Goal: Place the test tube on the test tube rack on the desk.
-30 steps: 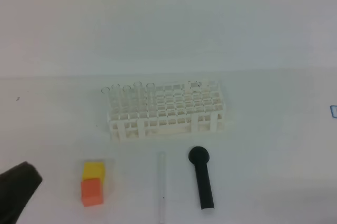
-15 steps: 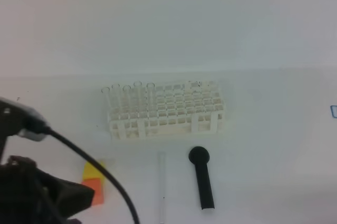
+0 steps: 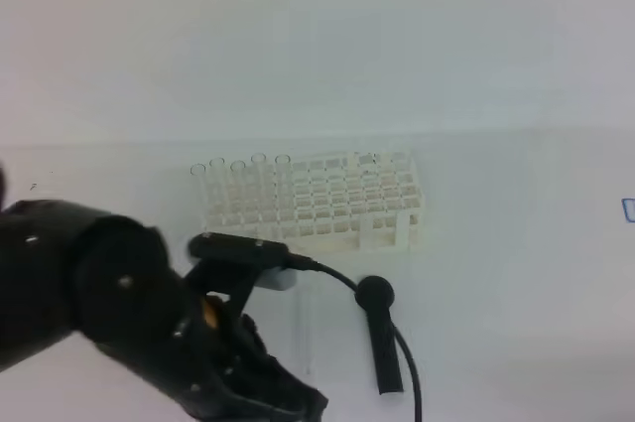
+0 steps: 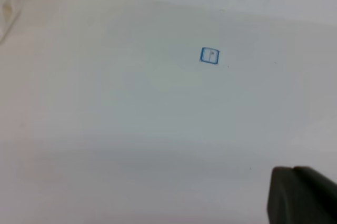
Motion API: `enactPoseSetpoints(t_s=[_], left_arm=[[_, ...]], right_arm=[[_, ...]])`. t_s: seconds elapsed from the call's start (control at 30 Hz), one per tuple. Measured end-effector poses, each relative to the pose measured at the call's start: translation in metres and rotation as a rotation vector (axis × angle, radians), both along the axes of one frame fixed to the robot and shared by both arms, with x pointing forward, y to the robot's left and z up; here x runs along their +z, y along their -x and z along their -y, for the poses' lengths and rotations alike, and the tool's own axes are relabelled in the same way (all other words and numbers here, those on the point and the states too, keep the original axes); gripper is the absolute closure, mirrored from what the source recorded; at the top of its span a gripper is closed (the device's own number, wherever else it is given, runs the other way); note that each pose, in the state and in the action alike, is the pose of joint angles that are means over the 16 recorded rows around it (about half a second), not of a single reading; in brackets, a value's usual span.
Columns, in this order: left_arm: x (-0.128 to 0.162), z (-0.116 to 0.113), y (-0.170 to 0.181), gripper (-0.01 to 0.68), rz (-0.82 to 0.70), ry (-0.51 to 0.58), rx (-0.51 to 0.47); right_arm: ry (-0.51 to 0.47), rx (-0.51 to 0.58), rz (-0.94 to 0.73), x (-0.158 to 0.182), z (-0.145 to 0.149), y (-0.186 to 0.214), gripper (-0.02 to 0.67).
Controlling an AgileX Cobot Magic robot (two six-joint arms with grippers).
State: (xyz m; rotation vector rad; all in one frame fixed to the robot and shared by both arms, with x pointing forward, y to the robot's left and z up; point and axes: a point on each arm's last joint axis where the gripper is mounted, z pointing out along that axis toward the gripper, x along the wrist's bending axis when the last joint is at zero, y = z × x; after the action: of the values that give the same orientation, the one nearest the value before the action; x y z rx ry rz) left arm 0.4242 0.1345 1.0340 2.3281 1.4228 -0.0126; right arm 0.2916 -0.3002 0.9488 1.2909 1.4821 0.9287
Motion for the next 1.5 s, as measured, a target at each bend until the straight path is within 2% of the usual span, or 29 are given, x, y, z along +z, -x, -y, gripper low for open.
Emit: enactPoseSetpoints(t_s=[0.17, 0.3, 0.73, 0.9, 1.2, 1.5], left_arm=[[-0.014, 0.026, -0.021, 0.667, -0.042, -0.09, 0.047], [-0.023, 0.043, -0.038, 0.627, -0.062, -0.139, 0.102], [-0.068, 0.074, -0.074, 0.303, -0.149, -0.228, 0.179], [-0.088, 0.079, -0.079, 0.24, -0.184, -0.254, 0.209], [-0.109, 0.082, -0.082, 0.264, -0.221, -0.281, 0.236], [-0.118, 0.082, -0.083, 0.425, -0.245, -0.309, 0.235]], right_arm=[[0.0, 0.0, 0.0, 0.0, 0.0, 0.0, 0.65], [0.0, 0.0, 0.0, 0.0, 0.0, 0.0, 0.65], [0.0, 0.0, 0.0, 0.0, 0.0, 0.0, 0.65], [0.0, 0.0, 0.0, 0.0, 0.0, 0.0, 0.65], [0.0, 0.0, 0.0, 0.0, 0.0, 0.0, 0.65], [0.0, 0.0, 0.0, 0.0, 0.0, 0.0, 0.65]])
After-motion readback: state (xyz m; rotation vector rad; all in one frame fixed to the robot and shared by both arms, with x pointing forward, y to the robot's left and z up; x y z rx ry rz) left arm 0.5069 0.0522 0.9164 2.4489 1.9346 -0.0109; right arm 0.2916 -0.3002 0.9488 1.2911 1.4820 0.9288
